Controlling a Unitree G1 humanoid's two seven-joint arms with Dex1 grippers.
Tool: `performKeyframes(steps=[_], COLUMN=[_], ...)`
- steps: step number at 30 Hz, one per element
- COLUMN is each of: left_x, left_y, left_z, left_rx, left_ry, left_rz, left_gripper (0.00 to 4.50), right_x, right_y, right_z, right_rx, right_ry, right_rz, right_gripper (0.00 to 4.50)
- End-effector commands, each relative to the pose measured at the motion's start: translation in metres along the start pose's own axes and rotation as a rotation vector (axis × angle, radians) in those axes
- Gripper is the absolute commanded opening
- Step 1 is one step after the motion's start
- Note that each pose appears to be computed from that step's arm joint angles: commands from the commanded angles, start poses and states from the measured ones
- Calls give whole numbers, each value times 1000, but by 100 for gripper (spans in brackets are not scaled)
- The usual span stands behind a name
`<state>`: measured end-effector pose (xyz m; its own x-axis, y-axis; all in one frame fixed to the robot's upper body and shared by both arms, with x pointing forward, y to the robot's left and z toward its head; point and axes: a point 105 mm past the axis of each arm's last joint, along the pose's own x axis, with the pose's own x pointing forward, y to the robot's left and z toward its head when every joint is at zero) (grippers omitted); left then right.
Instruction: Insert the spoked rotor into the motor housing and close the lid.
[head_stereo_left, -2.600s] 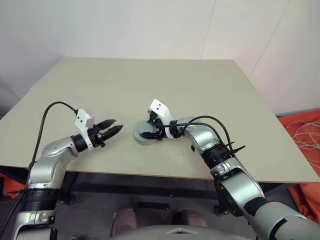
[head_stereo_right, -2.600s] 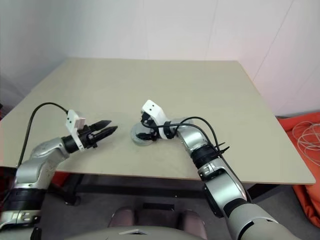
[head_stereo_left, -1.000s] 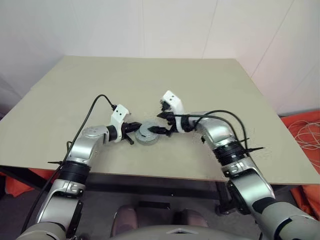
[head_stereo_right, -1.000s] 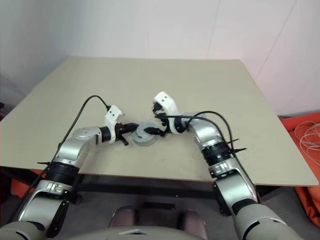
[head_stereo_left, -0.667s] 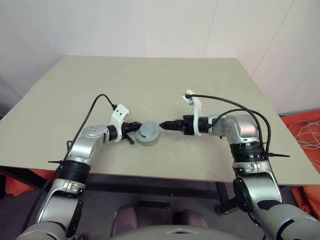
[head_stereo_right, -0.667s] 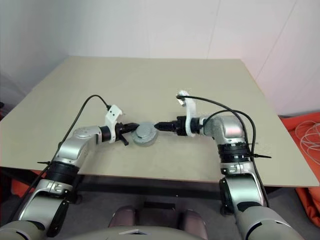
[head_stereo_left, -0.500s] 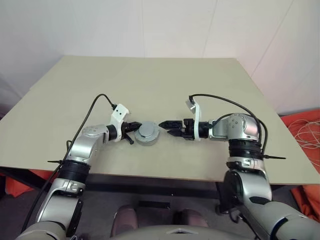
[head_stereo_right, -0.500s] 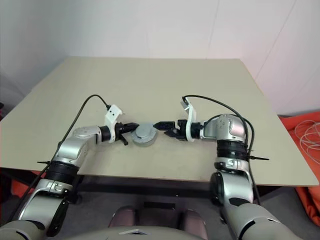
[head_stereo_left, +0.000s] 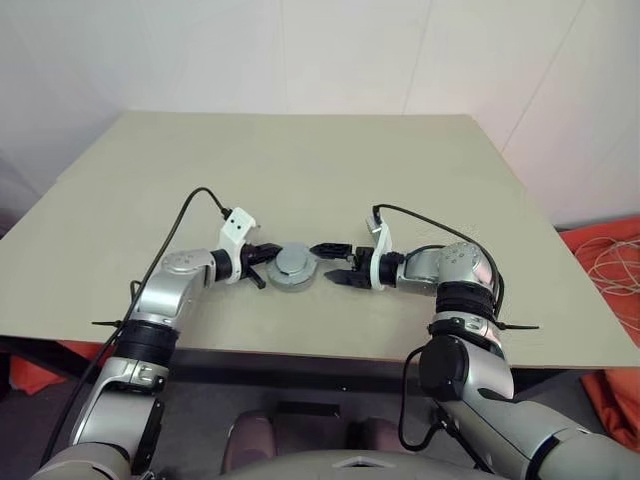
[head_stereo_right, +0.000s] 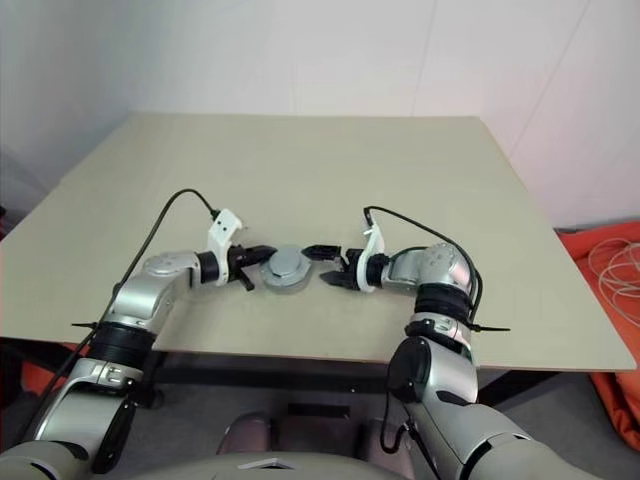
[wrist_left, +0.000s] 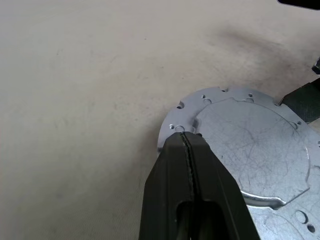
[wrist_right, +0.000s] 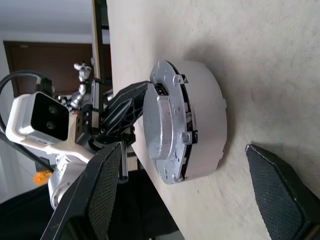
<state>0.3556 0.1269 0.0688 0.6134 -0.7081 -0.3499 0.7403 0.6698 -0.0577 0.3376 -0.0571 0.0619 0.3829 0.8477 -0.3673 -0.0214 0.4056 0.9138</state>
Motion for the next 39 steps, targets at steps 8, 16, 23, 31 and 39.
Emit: performKeyframes(steps=[8,16,23,31,39], left_x=[-1,-1,-11,-55,-90], left_y=[-3,-1,14,35,12], left_z=[-5,-1,26,-5,-15], left_rx=[1,-26,-400,-934,-1115], left_ry=[26,7,-234,-305,-451], left_rz=[-9,-1,72,139,-56], left_gripper=[0,0,0,0,209], right_x=[13,10,9,3,-3], right_y=[12,17,23,29,37], right_z=[-8,-3,-3,-1,5], right_rx=[16,16,10,-6,-23], right_ry=[14,-3,-3,-9,-20], right_rz=[42,70,93,122,146], right_gripper=[176,106,106,106,106])
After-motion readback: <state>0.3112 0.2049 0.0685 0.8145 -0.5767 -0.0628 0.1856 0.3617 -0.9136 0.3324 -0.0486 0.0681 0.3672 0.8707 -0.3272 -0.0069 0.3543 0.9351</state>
